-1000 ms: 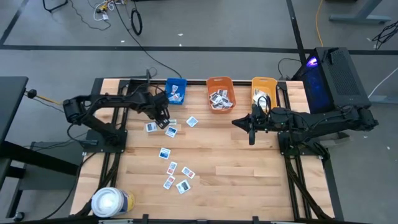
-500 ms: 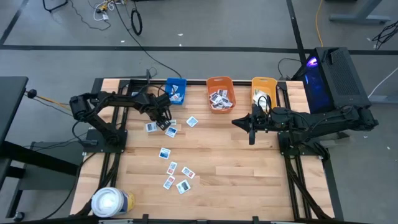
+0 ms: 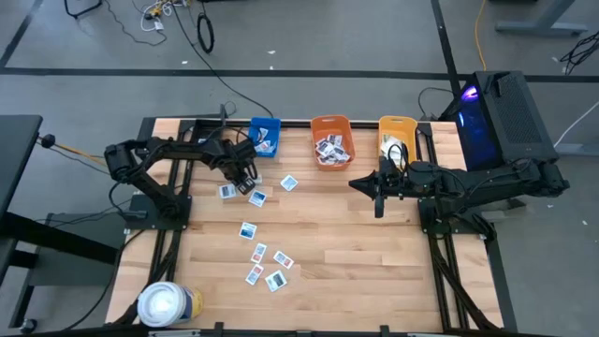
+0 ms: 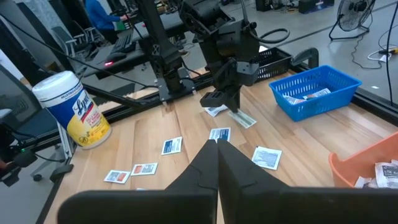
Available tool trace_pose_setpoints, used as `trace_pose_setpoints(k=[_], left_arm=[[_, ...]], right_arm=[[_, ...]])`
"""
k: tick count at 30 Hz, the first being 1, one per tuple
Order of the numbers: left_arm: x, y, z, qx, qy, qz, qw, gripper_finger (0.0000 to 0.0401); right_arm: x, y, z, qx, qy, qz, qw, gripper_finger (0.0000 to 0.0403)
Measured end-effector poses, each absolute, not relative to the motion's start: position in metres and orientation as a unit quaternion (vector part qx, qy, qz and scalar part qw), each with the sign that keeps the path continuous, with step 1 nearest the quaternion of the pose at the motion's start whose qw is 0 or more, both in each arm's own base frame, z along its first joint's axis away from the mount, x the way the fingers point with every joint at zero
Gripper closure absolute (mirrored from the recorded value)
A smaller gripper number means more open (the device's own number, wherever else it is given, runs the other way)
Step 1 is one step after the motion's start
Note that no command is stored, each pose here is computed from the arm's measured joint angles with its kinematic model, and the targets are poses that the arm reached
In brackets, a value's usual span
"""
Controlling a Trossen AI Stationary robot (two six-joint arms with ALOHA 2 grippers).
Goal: Pick & Place First Aid Supplies
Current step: Put the bandage into the yellow bin
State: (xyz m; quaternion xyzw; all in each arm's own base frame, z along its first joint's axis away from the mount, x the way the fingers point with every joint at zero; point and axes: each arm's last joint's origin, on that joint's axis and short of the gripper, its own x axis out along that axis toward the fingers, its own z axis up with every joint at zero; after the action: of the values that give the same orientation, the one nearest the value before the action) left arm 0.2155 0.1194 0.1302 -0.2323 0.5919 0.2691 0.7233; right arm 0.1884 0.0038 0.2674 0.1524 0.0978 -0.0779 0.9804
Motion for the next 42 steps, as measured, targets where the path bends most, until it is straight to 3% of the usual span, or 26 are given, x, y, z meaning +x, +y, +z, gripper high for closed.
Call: trace_pose_setpoints(k=[16, 24, 38, 42], left_arm=[[0.216, 0.119, 0.130, -0.232, 0.590, 0.267, 0.725, 0.0394], [0.216, 0.118, 0.134, -0.234, 0.583, 0.264, 0.732, 0.0398], [0.213, 0.109, 0.170, -0.244, 0.517, 0.251, 0.781, 0.0400], [0.218, 0.105, 0.188, -0.232, 0.480, 0.233, 0.813, 0.0400]], right_arm=[[0.189, 0.004, 0.268, 0.153, 0.094, -0.077, 0.981, 0.0403], [0.189, 0.004, 0.268, 0.153, 0.094, -0.077, 0.981, 0.0403], [0.189, 0.004, 0.268, 0.153, 0.094, -0.077, 0.981, 0.0403], [0.188, 0.003, 0.268, 0.151, 0.092, -0.089, 0.980, 0.0403]])
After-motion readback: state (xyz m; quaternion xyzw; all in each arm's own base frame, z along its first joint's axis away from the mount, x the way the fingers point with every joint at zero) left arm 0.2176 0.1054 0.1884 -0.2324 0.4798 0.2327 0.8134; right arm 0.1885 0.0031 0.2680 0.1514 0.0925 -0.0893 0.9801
